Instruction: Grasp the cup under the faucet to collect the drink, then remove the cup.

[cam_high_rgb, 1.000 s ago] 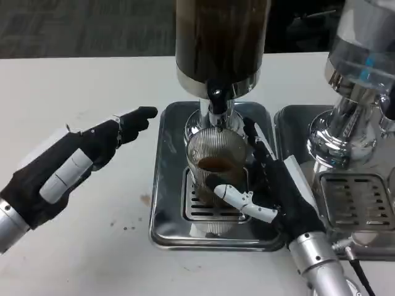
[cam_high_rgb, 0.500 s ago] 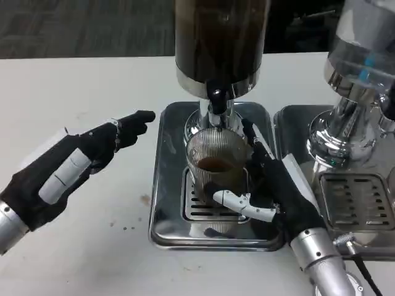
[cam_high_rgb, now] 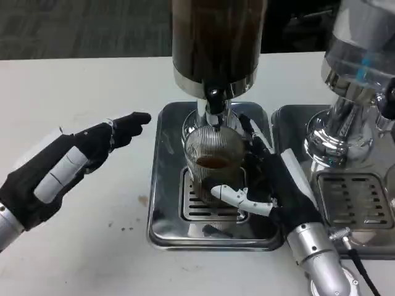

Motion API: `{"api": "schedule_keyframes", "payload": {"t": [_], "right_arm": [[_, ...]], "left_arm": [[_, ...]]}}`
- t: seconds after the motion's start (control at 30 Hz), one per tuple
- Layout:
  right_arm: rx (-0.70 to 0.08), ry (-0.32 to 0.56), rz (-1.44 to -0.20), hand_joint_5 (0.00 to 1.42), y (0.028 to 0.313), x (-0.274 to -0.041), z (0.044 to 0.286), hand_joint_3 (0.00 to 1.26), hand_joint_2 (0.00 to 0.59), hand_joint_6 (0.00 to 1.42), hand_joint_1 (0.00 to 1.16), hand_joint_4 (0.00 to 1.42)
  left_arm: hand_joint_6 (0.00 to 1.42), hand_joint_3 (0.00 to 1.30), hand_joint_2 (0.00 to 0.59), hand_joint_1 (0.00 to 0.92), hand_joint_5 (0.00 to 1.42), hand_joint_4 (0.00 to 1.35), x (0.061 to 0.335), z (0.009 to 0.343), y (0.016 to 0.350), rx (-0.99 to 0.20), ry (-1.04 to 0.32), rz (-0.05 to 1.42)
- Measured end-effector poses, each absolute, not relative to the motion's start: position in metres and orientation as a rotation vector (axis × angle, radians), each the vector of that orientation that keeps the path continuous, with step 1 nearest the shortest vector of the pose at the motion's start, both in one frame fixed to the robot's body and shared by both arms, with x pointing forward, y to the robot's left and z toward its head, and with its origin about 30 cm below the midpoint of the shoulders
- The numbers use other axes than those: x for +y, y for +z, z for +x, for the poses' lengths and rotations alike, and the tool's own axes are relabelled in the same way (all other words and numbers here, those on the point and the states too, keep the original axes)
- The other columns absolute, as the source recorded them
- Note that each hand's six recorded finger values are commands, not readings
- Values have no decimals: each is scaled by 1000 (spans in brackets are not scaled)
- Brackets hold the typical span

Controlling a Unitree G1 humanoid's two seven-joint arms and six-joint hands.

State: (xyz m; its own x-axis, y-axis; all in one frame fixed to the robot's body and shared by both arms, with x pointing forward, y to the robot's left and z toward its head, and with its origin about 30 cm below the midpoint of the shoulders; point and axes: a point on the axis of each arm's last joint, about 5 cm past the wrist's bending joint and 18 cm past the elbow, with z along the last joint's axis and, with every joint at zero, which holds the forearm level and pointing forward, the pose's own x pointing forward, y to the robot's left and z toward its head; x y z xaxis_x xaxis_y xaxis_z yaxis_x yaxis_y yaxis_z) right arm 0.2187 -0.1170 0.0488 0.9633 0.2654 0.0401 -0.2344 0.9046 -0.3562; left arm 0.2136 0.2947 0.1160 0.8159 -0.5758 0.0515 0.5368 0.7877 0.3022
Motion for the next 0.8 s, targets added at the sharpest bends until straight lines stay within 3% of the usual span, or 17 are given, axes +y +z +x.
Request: {"api": "schedule_keyframes", "payload": {"t": [0.27, 0.5, 0.8], "right_arm": [[-104, 231, -368, 329, 49, -111, 218, 267, 182, 390, 776, 268], [-113, 199, -365, 353, 47, -108, 215, 279, 181, 407, 775, 293], [-138, 141, -378, 494, 43, -104, 210, 390, 185, 573, 789, 413]], "left_arm": [[52, 205, 120, 0, 79, 88, 296, 213, 114, -133, -597, 277], [54, 206, 123, 0, 79, 89, 296, 213, 113, -128, -595, 275], [55, 219, 126, 0, 87, 107, 296, 213, 113, -127, -594, 275]]}}
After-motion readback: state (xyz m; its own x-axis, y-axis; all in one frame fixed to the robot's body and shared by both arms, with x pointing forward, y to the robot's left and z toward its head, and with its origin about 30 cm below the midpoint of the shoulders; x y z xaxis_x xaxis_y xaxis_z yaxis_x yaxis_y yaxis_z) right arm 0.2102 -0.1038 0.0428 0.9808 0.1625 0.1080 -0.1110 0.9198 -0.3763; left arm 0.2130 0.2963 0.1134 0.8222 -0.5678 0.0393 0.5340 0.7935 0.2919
